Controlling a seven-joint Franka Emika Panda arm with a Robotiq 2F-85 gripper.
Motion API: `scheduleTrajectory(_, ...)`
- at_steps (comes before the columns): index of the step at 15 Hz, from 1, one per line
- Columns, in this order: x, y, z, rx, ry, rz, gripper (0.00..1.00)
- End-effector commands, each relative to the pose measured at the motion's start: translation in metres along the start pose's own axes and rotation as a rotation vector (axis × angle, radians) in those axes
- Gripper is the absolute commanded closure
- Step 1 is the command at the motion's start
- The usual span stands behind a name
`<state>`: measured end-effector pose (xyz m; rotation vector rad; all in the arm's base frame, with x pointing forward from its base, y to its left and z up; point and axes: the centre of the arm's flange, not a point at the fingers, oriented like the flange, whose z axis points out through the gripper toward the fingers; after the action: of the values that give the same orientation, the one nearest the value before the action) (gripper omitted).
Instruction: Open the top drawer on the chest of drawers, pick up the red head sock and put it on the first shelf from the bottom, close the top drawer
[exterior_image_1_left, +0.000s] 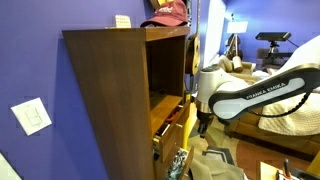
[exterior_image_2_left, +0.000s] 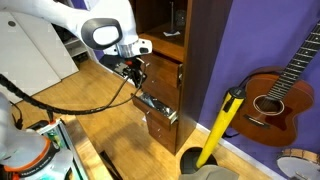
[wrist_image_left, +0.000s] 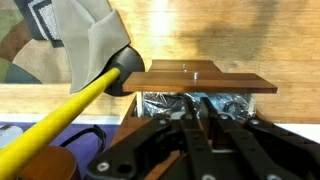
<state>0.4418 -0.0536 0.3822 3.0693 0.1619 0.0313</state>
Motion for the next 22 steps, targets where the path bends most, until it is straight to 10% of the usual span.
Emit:
scheduleTrajectory(1, -0.029, 0.013, -0.008, 0.009, -0.001, 0.055, 0.53)
scheduleTrajectory(9, -0.022, 0.036, -0.056, 0.027, 0.176, 0.111, 0.00)
scheduleTrajectory(22, 0.054, -0.001, -0.054, 0.114, 0.327, -0.029, 0.00)
